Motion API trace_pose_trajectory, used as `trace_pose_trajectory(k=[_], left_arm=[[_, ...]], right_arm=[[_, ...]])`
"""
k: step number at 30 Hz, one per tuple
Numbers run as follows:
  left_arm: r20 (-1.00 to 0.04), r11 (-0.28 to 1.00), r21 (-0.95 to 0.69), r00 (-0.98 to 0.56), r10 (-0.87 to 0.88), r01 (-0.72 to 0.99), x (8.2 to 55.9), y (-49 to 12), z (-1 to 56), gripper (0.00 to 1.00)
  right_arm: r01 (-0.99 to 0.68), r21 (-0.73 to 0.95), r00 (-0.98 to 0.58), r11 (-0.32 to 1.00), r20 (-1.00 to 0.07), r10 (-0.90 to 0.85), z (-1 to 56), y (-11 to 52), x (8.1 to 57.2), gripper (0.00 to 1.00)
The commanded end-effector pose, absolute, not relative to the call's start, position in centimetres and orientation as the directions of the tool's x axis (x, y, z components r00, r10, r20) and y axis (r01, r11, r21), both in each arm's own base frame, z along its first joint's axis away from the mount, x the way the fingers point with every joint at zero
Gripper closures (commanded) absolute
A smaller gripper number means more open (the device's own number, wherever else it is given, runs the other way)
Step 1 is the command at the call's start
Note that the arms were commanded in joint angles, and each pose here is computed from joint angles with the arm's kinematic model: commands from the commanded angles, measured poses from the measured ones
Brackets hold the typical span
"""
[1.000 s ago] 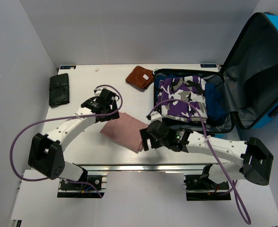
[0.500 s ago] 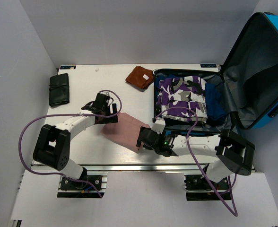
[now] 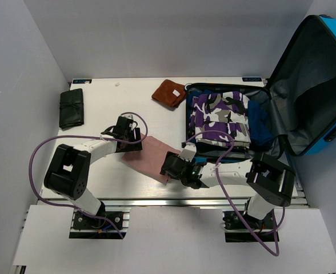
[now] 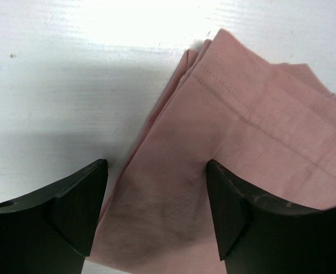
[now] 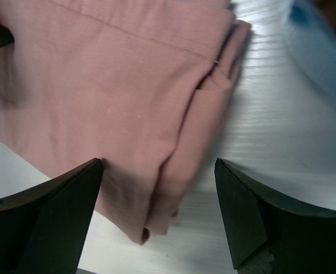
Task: Pack the luggage
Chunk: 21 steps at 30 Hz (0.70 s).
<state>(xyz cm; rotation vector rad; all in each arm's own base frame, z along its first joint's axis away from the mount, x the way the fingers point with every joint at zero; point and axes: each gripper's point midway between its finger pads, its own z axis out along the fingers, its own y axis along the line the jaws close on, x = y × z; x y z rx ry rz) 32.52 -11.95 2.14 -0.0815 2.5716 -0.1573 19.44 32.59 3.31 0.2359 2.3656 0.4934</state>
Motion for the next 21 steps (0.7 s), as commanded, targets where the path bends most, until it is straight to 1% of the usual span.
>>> trace_pose_trajectory(k=[1,2,4,5,7,8,9,10,11,12,13,14,15,17,18,19,20,21], left_arm=[[-0.475,0.985,-0.171,-0.874,-0.105,-0.026,31.8,-12.7,0.2,0.23],[-0.467,0.984,-0.177,-0.878,-0.105,-0.024,31.7,-12.8,-0.1,0.29],[-0.443,0.981,-0.192,-0.891,-0.101,-0.015,31.3,-13.2,-0.7,0.38],[-0.438,0.982,-0.190,-0.894,-0.098,-0.015,31.2,-13.2,-0.9,0.47],[-0.425,0.983,-0.185,-0.900,-0.097,-0.019,30.9,-13.1,-1.2,0.60],[-0.409,0.978,-0.206,-0.908,-0.093,-0.007,30.5,-13.5,-1.3,0.73],[-0.403,0.978,-0.208,-0.911,-0.086,-0.001,30.3,-13.8,-1.3,0.81],[-0.404,0.978,-0.210,-0.912,-0.077,0.011,30.0,-14.0,-1.1,0.86],[-0.409,0.979,-0.206,-0.909,-0.078,0.009,29.9,-13.9,-1.0,1.00],[-0.412,0.977,-0.212,-0.908,-0.083,0.007,29.9,-14.0,-0.8,1.00],[-0.421,0.974,-0.228,-0.903,-0.084,0.015,29.9,-14.2,-0.2,1.00],[-0.422,0.968,-0.250,-0.903,-0.084,0.027,29.7,-14.6,0.1,1.00],[-0.434,0.965,-0.262,-0.897,-0.086,0.034,29.9,-14.8,0.6,1.00],[-0.476,0.949,-0.308,-0.875,-0.085,0.075,30.2,-15.9,2.8,1.00],[-0.496,0.945,-0.314,-0.865,-0.083,0.089,30.5,-16.0,3.5,1.00],[-0.513,0.942,-0.322,-0.853,-0.091,0.094,30.8,-16.2,4.4,1.00],[-0.563,0.934,-0.336,-0.821,-0.098,0.119,31.8,-16.5,6.6,1.00],[-0.587,0.930,-0.340,-0.804,-0.097,0.137,32.3,-16.8,7.7,1.00]], right_arm=[[0.046,0.417,-0.727,0.908,-0.610,0.317,3.0,33.4,20.1,0.17],[0.046,0.413,-0.724,0.910,-0.614,0.315,3.0,33.4,20.2,0.28],[0.053,0.403,-0.718,0.913,-0.621,0.316,2.8,33.2,20.4,0.37],[0.049,0.401,-0.715,0.915,-0.625,0.312,2.9,33.3,20.5,0.49],[0.034,0.381,-0.707,0.924,-0.644,0.292,2.9,33.1,20.9,0.58],[0.022,0.371,-0.712,0.928,-0.646,0.275,2.8,33.2,20.9,0.66],[0.007,0.278,-0.734,0.961,-0.651,0.194,1.6,31.5,20.5,0.69],[-0.019,0.362,-0.710,0.932,-0.661,0.242,2.9,33.6,21.3,0.72],[-0.033,0.370,-0.722,0.929,-0.651,0.233,2.9,34.1,21.2,0.85],[-0.049,0.352,-0.728,0.935,-0.654,0.209,2.6,34.0,21.5,0.98],[-0.059,0.348,-0.733,0.936,-0.651,0.196,2.6,34.1,21.5,1.00],[-0.084,0.347,-0.743,0.934,-0.646,0.174,2.7,34.5,21.4,1.00],[-0.155,0.321,-0.732,0.934,-0.673,0.110,3.5,35.0,21.8,1.00],[-0.207,0.281,-0.714,0.937,-0.699,0.052,4.4,35.3,22.2,1.00],[-0.242,0.278,-0.695,0.930,-0.718,0.033,5.8,36.3,22.7,1.00],[-0.258,0.231,-0.692,0.938,-0.722,-0.013,5.9,35.9,22.6,1.00],[-0.274,0.215,-0.686,0.937,-0.727,-0.034,6.1,35.8,22.7,1.00],[-0.294,0.215,-0.686,0.931,-0.726,-0.049,6.4,35.9,22.4,1.00]])
